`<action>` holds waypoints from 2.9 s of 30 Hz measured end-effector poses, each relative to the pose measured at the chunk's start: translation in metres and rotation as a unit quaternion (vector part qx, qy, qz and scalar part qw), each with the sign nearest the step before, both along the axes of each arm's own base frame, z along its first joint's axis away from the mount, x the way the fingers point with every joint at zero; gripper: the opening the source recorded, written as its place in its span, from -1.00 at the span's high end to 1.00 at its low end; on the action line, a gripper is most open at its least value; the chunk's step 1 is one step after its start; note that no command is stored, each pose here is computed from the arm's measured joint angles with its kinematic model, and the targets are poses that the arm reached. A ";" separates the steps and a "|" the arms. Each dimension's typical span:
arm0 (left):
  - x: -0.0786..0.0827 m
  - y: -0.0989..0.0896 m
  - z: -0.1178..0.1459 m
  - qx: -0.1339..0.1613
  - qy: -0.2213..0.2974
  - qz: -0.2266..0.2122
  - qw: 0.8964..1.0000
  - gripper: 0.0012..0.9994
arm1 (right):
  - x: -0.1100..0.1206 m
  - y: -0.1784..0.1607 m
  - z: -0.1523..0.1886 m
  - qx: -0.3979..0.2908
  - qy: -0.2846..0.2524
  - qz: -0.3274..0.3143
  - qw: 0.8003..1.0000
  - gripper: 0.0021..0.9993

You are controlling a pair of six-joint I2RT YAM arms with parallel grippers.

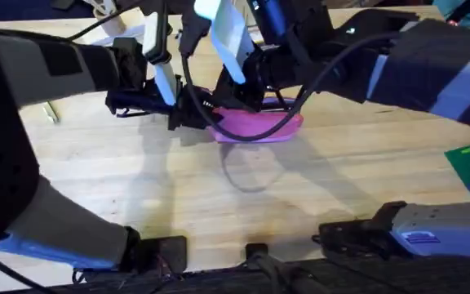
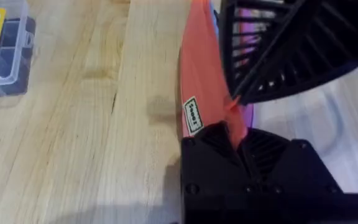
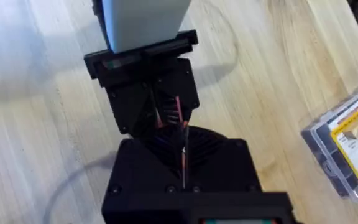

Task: Unzip the bag, pick up the pens from the table one at a time and place them inside, then zip the bag closed.

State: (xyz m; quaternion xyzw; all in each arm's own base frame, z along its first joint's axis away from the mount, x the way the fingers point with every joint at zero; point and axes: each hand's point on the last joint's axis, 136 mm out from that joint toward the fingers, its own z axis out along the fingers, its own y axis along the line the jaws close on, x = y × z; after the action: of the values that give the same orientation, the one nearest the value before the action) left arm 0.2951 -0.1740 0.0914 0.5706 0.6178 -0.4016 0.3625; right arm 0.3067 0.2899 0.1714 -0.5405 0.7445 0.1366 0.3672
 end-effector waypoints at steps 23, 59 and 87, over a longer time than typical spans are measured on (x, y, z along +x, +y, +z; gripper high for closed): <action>0.000 0.000 0.000 0.000 0.001 0.001 1.000 0.92 | 0.021 -0.164 -0.005 -0.045 0.100 -0.205 0.973 0.94; 0.000 -0.002 0.004 -0.013 0.004 0.000 1.000 -0.99 | -0.007 -0.145 0.047 0.102 0.155 -0.331 0.925 -1.00; 0.027 0.109 0.054 0.006 -0.048 0.178 0.983 -0.99 | 0.020 -0.041 0.020 0.172 0.210 -0.305 0.913 -1.00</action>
State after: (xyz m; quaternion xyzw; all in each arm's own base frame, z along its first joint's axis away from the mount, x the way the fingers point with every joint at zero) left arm 0.3223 -0.0653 0.1457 0.4726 0.6935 -0.2992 0.4540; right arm 0.3269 0.2485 0.1912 -0.1749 0.8980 0.2546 0.3134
